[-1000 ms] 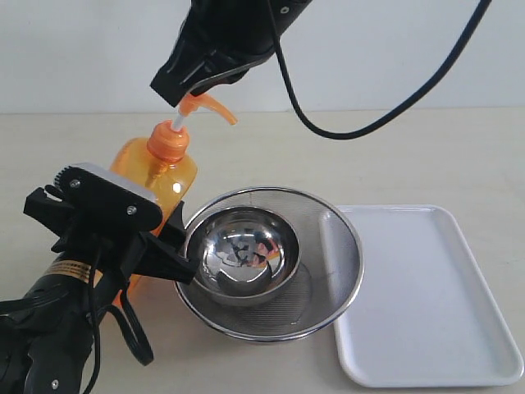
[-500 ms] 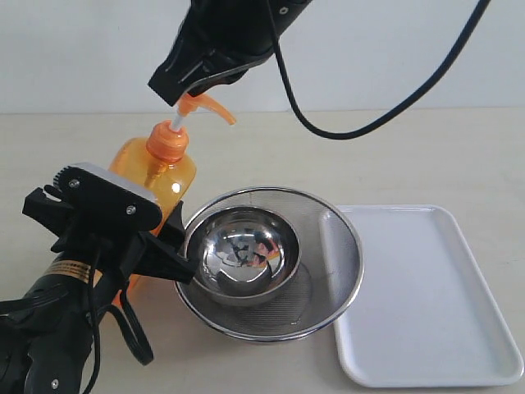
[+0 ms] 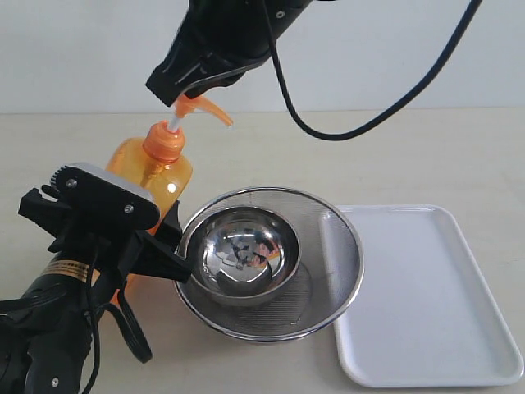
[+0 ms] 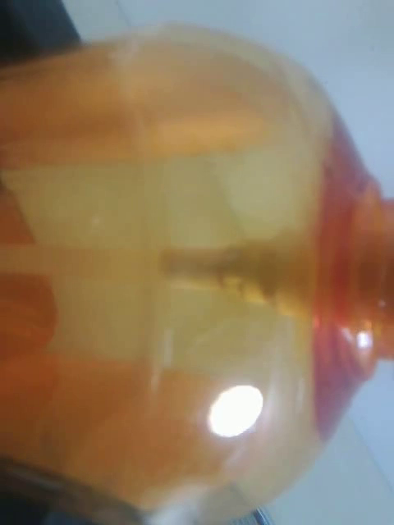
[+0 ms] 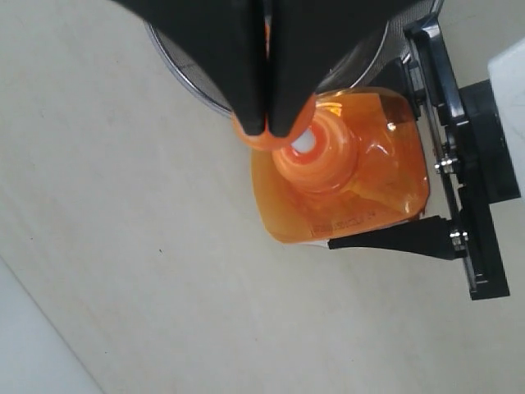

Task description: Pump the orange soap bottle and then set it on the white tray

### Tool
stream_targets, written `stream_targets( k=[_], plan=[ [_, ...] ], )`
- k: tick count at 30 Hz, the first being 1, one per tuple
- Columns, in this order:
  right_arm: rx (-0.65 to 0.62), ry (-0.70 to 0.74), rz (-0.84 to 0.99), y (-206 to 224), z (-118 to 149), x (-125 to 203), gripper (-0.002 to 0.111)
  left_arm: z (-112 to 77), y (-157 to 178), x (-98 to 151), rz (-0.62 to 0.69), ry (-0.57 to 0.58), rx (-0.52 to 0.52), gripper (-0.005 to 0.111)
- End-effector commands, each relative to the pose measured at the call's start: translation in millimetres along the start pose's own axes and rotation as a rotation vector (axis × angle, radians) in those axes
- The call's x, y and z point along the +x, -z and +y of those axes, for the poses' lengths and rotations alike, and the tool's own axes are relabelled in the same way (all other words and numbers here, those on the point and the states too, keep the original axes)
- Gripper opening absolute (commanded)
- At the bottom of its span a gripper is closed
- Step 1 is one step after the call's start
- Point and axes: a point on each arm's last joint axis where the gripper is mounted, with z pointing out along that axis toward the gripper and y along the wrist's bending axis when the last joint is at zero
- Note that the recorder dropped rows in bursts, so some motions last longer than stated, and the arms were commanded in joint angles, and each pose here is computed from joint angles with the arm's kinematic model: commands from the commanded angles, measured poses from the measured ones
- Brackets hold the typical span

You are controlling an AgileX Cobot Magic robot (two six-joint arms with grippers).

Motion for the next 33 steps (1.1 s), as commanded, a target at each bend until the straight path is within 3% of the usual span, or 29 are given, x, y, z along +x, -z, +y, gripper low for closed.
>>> stream_targets(
  k=[1,25,33],
  plan=[
    [-0.065,-0.011,0.106,-19.7,4.5,14.0,0.000,-2.0,-0.1,-9.5,-0.073,0.021,0.011,0.005],
    [-0.046,0.001,0.091,-17.2,2.7,11.1,0.000,-2.0,-0.1,-9.5,-0.073,0.021,0.011,0.005],
    [0.076,0.070,-0.023,29.0,-4.4,-15.3,0.000,-2.0,-0.1,-9.5,-0.073,0.021,0.011,0.005]
  ],
)
